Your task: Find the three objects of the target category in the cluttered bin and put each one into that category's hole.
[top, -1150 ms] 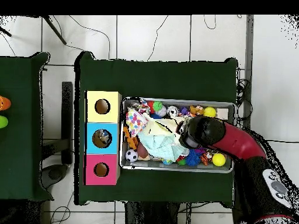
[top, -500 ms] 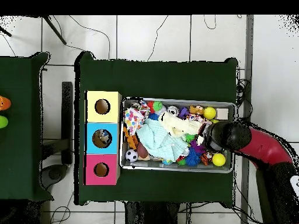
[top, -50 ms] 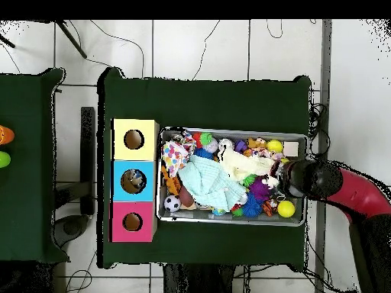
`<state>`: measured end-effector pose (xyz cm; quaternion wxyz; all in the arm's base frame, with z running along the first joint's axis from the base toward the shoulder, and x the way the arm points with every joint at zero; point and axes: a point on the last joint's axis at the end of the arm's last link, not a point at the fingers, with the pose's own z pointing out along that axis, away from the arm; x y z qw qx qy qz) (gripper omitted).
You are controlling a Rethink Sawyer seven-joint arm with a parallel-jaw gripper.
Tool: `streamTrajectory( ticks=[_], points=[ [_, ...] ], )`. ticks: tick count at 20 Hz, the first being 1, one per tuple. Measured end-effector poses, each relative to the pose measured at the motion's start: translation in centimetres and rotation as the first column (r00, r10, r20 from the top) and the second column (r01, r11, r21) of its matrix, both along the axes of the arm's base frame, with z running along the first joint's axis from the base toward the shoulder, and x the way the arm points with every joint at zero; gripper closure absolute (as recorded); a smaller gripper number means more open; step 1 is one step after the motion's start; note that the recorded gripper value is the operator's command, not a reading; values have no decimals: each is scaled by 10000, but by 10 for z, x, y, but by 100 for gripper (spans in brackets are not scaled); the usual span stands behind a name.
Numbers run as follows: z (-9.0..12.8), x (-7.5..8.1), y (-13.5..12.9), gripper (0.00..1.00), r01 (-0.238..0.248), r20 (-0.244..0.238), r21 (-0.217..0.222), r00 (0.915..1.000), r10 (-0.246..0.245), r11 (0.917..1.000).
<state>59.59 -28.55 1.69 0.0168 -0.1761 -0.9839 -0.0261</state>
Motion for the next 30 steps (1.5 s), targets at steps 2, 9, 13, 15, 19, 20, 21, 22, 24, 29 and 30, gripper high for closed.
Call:
streamTrajectory(
  ticks=[2, 9, 13, 15, 19, 20, 21, 22, 24, 29, 30],
  points=[
    [-5, 3, -12, 100, -346, 189, 35, 9992, 346, 9994],
    [-31, 9, -51, 100, -1827, 788, -93, 9800, 1829, 9831],
    [-58, 9, -46, 100, -2495, 1154, -573, 9601, 2547, 9667],
    [-55, 16, -41, 100, -2715, 1361, -984, 9494, 2832, 9574],
    [-49, 28, 4, 100, -3597, 1318, -1890, 9128, 3866, 9137],
    [-48, 29, 19, 100, -3796, 1227, -1971, 9052, 4069, 9039],
    [-46, 29, 28, 100, -3902, 1164, -1991, 9014, 4170, 8990],
    [-42, 30, 42, 100, -3997, 1096, -1963, 8985, 4251, 8954],
    [-34, 31, 72, 100, -4185, 962, -1906, 8923, 4412, 8880],
    [12, 50, 139, 100, -3891, 1328, -1635, 9019, 4111, 9066],
    [19, 53, 146, 100, -3821, 1409, -1590, 9039, 4040, 9103]
  ],
)
